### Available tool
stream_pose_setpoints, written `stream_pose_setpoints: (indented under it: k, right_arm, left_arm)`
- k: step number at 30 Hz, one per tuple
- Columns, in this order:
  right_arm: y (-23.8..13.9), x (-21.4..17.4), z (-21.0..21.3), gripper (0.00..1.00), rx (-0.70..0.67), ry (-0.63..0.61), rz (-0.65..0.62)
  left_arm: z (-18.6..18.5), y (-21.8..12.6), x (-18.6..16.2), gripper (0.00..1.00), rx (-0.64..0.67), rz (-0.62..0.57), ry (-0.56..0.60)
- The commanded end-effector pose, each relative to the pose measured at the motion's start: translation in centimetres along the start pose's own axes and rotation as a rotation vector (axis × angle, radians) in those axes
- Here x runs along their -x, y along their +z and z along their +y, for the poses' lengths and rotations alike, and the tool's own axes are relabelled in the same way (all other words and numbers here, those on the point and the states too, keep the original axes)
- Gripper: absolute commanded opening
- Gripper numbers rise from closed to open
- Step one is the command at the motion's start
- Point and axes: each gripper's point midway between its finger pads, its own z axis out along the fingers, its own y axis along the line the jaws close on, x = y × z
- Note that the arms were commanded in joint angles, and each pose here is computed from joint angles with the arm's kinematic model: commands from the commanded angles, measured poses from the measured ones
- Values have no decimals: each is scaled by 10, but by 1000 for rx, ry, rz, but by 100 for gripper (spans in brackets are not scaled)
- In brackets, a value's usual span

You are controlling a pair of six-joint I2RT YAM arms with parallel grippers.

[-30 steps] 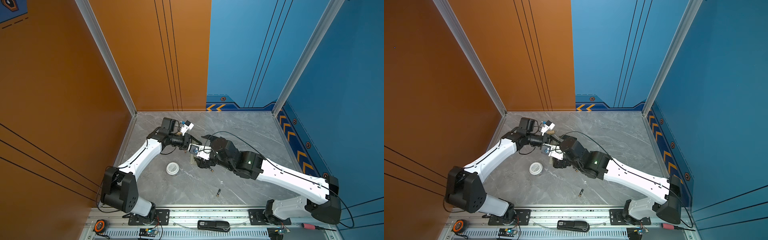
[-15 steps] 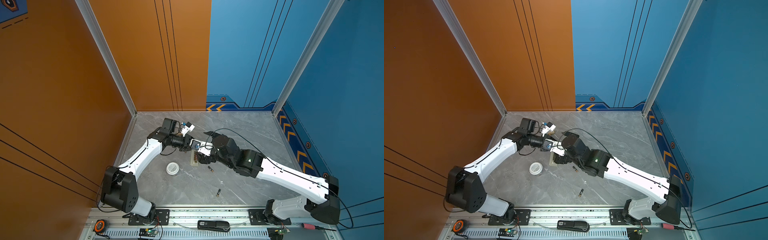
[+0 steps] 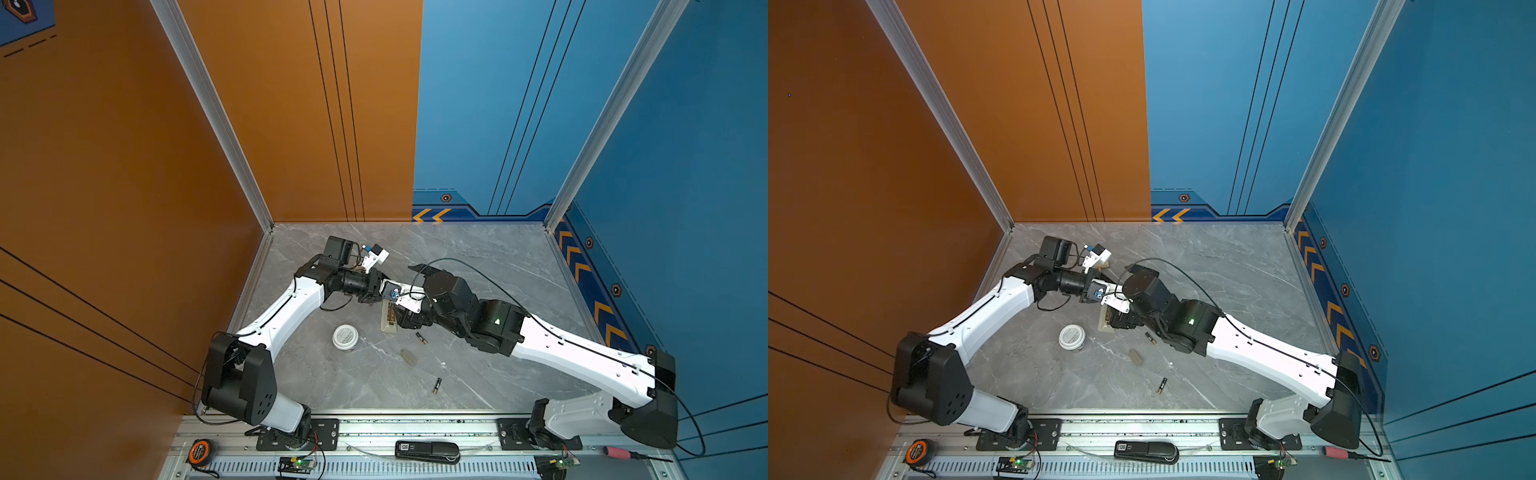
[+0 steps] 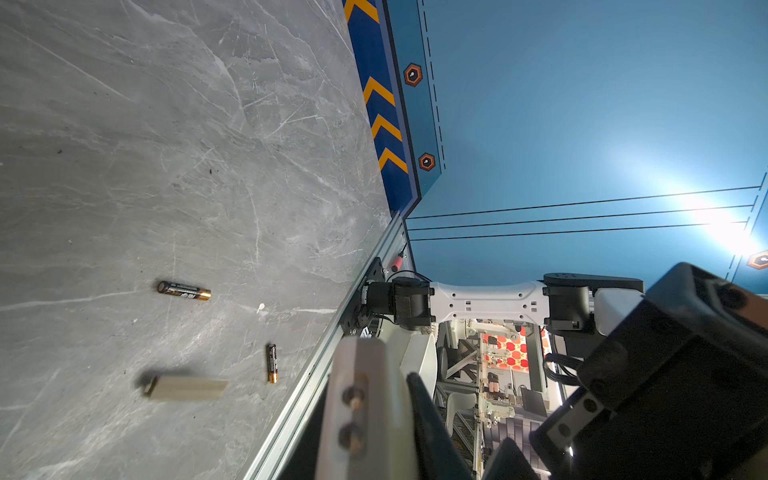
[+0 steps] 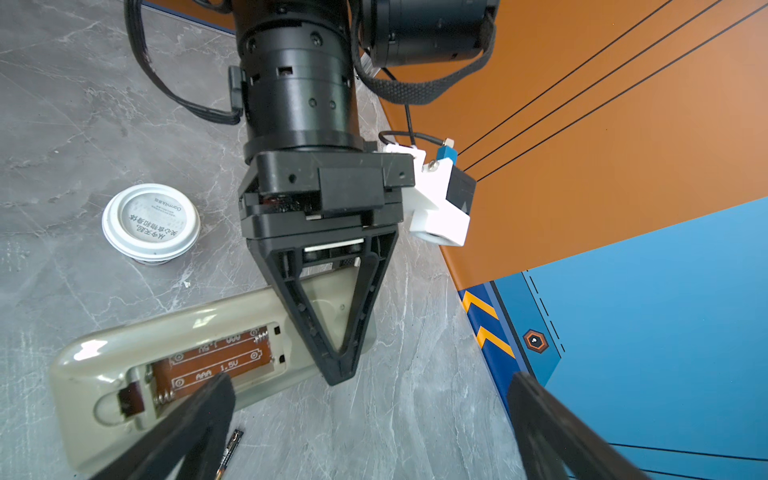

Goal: Load the batteries into the remote control
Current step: 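Slide the battery cover off the remote with the right gripper, then move the right gripper over the AA battery while the left arm draws back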

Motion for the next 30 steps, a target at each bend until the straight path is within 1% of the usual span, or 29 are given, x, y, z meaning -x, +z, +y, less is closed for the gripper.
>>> stream_pose_setpoints:
  k: [1,5,10,14,17,21,23,24,26,29,30]
  right_arm:
    - [3,-9,-1,100,-1,55,27]
    - [-2,-14,-18,100,-37,161,28]
    - [-11,-25,-39,100,-88,298,53]
    - [-17,-47,-54,100,-161,414,144]
    - [-18,-70,-58,100,-160,503,244]
    - [-13,-112,-51,100,-96,655,399]
    - [-6,-136,-40,100,-23,747,504]
    - [-3,-146,-34,100,8,772,551]
    - [4,-156,-11,98,100,782,621]
    - [13,-170,14,95,187,778,712]
    - [16,-173,19,94,204,775,735]
  left_arm:
    - [17,-10,16,0,63,-53,-21]
    - [42,-20,25,0,138,-94,-64]
    - [55,-27,30,0,209,-134,-57]
    - [64,-38,32,0,279,-173,-42]
    - [69,-46,32,0,314,-199,-31]
    - [71,-50,25,0,345,-211,-5]
    - [73,-51,20,0,351,-211,6]
    - [73,-51,17,0,349,-211,10]
    - [72,-50,11,0,345,-211,20]
    - [67,-49,4,0,337,-215,40]
    - [71,-47,-5,0,337,-205,24]
